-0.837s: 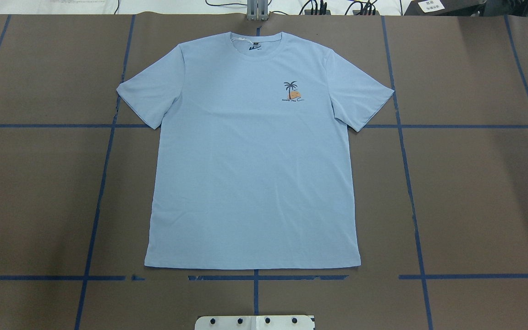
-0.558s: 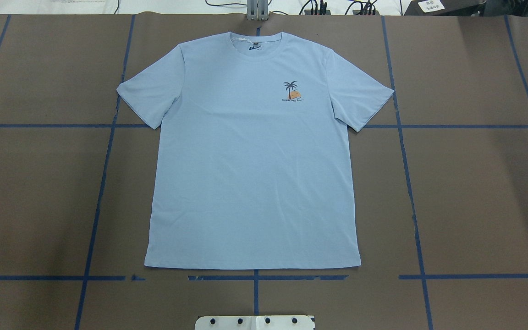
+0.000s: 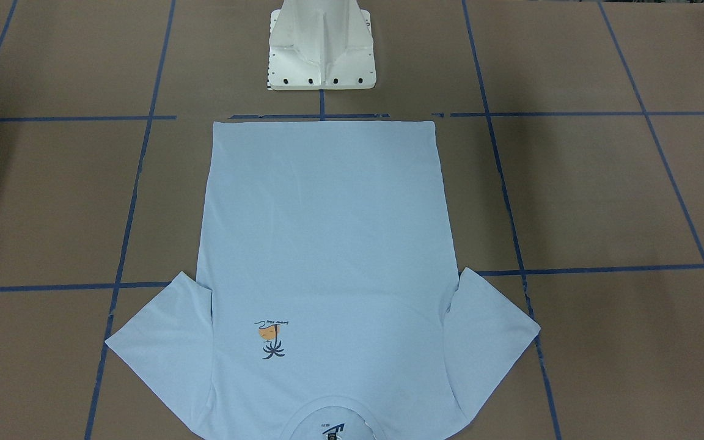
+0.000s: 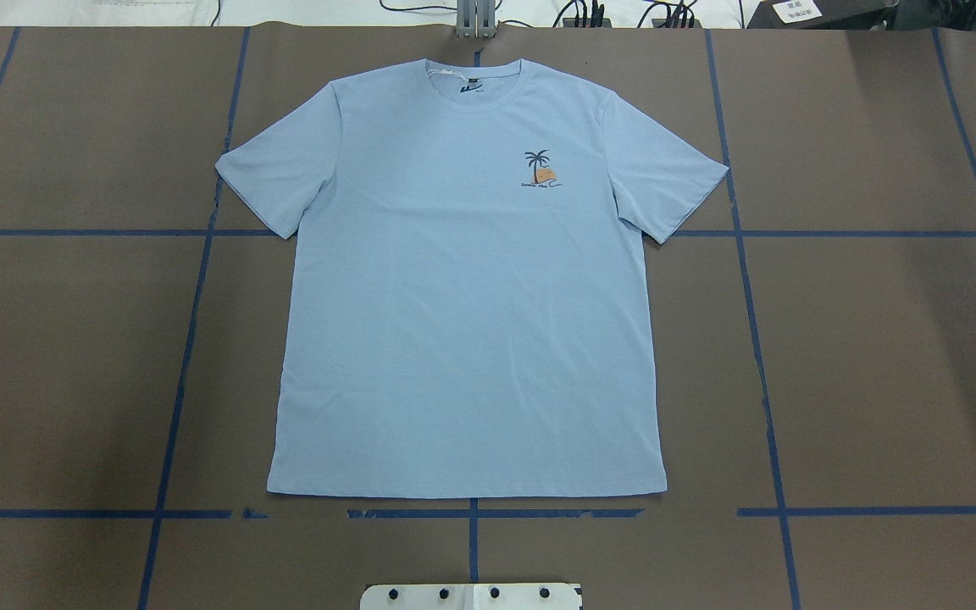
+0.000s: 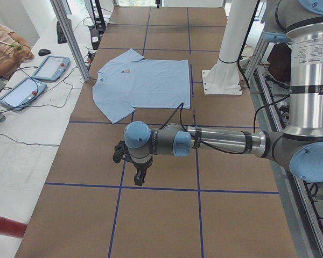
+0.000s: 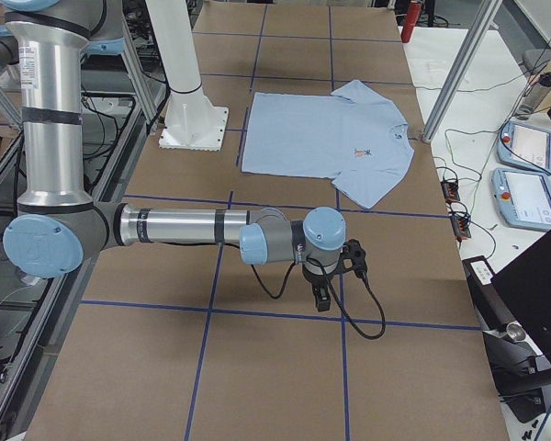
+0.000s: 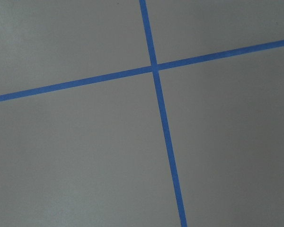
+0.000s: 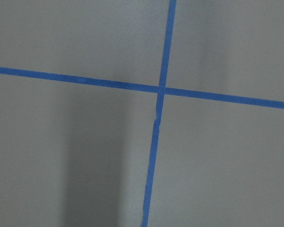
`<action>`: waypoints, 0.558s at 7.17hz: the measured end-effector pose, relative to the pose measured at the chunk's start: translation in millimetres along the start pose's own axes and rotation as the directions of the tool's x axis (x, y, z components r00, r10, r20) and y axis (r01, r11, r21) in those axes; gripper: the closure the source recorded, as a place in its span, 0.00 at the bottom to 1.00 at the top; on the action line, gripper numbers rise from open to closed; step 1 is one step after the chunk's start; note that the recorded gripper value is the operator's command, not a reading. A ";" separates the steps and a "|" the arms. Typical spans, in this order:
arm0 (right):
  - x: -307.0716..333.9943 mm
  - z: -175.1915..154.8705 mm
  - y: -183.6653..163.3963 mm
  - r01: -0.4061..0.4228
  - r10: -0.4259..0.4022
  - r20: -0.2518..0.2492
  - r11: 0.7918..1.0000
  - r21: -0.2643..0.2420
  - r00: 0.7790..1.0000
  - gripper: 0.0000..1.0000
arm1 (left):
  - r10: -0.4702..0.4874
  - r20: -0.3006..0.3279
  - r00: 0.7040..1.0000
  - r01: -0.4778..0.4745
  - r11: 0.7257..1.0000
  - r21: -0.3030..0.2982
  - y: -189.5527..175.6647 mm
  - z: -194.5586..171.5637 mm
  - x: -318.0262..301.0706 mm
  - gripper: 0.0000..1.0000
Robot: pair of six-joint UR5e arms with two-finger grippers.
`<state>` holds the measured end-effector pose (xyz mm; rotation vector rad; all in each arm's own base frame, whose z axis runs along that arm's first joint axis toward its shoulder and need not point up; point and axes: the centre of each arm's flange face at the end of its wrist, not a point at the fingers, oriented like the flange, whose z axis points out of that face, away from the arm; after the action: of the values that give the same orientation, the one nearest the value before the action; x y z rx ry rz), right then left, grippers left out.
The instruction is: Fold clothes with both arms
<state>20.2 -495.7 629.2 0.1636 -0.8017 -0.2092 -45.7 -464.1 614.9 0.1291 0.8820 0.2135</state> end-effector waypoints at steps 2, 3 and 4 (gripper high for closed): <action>-47.1 17.0 -47.6 0.053 -0.054 0.023 0.998 0.044 0.998 0.00 | 0.049 -0.065 0.997 -0.046 0.998 0.046 -5.6 -0.3 10.2 0.00; -86.2 27.0 -87.5 0.012 -0.014 0.048 0.998 0.055 0.999 0.01 | 0.069 -0.071 0.995 -0.064 0.996 0.062 -6.7 0.3 10.5 0.00; -140.6 37.7 -132.6 -0.058 0.053 0.081 0.997 0.052 0.995 0.01 | 0.084 -0.074 0.994 -0.078 0.994 0.074 -7.6 -0.3 11.8 0.00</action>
<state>-118.6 -591.6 527.8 0.1850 -0.8909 -0.1420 -37.6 -468.7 604.3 0.2243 0.9626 0.2645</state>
